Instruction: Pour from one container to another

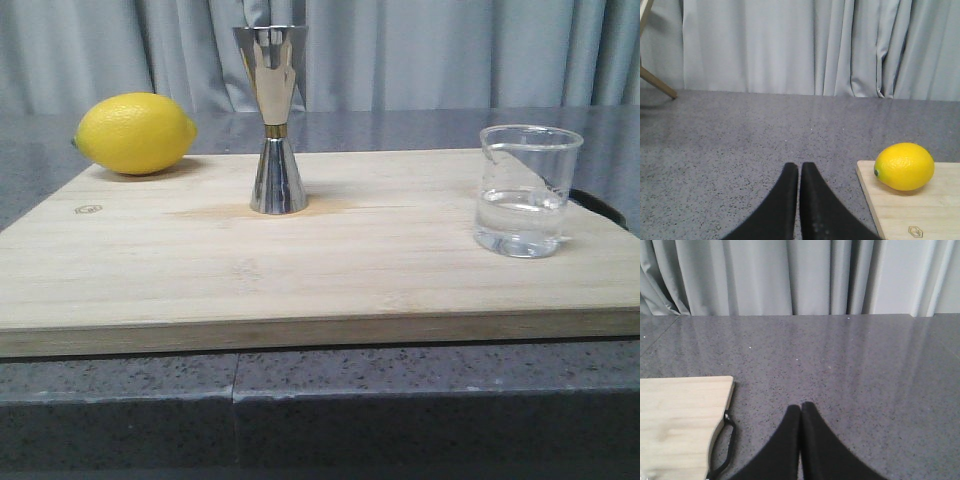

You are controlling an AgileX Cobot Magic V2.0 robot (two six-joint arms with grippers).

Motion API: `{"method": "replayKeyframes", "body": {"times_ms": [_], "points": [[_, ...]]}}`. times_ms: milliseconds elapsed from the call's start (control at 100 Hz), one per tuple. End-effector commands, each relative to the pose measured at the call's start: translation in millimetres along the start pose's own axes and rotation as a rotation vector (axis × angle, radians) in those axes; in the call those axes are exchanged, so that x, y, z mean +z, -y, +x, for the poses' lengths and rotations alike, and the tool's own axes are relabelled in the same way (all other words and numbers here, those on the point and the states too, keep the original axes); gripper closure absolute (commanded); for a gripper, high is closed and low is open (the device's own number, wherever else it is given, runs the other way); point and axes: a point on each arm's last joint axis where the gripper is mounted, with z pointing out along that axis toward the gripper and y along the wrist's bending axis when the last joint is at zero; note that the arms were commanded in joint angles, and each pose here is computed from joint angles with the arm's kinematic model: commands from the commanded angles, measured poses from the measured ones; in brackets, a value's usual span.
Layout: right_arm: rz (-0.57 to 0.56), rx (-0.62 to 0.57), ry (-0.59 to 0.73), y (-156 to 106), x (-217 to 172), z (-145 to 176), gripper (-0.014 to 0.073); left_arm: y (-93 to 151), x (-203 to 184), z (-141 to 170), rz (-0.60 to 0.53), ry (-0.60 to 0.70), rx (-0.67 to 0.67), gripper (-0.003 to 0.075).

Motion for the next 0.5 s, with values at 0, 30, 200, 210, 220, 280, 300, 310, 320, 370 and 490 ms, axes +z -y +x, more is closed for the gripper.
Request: {"method": "replayKeyframes", "body": {"times_ms": [0, 30, 200, 210, 220, 280, 300, 310, 320, 370, 490], "points": [[0.004, -0.022, 0.08, 2, 5, -30, 0.0666, 1, 9, -25, 0.001, 0.046, -0.004, 0.0739], [0.004, -0.022, 0.082, 3, 7, -33, 0.0666, 1, 12, -26, 0.001, 0.042, -0.004, 0.0739], [0.002, -0.023, 0.086, 3, 11, -38, 0.0666, 0, 23, -31, -0.004, 0.054, -0.005, 0.0739], [0.002, -0.023, 0.084, 3, 11, -38, 0.0666, 0, 23, -31, -0.004, 0.055, -0.005, 0.0739], [0.002, -0.023, 0.084, 3, 11, -38, 0.0666, 0, 23, -31, -0.004, 0.057, -0.005, 0.0739], [-0.002, -0.004, 0.084, 2, 11, -38, 0.0666, 0, 24, -31, -0.004, 0.056, -0.005, 0.0739], [-0.004, 0.004, 0.084, 2, 11, -38, 0.0666, 0, 25, -31, -0.005, 0.055, -0.005, 0.0739], [-0.005, 0.006, 0.084, 2, 11, -38, 0.0666, 0, 25, -31, -0.005, 0.055, -0.005, 0.0739], [-0.005, 0.006, 0.084, 2, 11, -38, 0.0666, 0, 25, -31, -0.005, 0.054, -0.005, 0.0739], [-0.005, 0.006, 0.082, 2, 11, -38, 0.0666, 0, 25, -31, -0.005, 0.05, -0.005, 0.0739], [-0.005, 0.006, 0.076, 2, 11, -37, 0.0666, 0, 25, -31, -0.005, 0.05, -0.005, 0.0739]]}}
